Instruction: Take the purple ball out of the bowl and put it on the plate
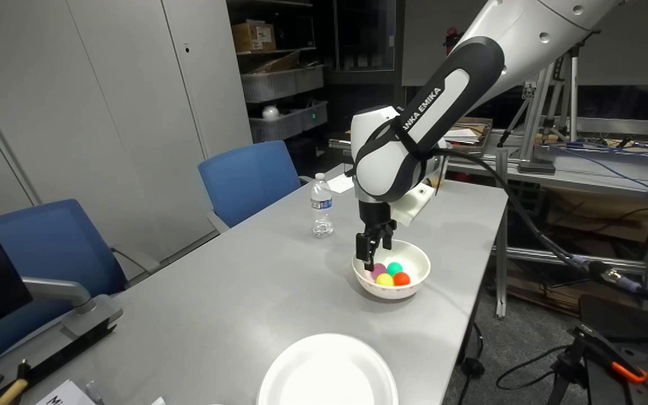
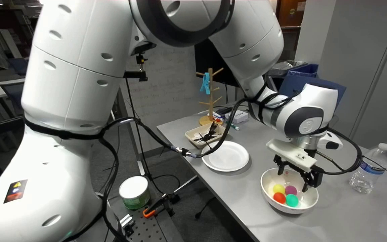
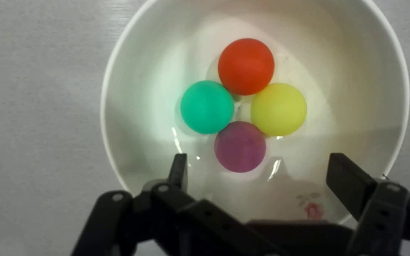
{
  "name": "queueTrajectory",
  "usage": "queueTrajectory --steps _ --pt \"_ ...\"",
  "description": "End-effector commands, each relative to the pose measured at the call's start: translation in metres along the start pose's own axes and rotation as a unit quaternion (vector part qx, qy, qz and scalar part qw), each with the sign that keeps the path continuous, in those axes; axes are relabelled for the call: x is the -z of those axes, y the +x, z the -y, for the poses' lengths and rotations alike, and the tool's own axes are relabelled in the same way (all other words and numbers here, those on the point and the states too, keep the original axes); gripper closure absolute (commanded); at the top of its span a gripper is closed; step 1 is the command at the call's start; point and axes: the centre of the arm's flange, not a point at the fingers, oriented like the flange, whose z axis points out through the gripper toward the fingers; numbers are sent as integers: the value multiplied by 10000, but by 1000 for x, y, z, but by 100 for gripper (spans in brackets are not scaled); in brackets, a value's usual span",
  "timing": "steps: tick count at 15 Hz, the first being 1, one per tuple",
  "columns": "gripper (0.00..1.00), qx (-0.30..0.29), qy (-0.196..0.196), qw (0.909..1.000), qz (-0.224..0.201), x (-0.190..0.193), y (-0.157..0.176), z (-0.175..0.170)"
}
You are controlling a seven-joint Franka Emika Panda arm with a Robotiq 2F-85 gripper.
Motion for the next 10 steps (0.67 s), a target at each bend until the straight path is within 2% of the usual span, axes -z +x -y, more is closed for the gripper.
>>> queueTrajectory --steps 1,10 --pt "0 -61 68 9999 -84 -14 18 -4" --pt "0 -176 50 9998 33 -39 24 -13"
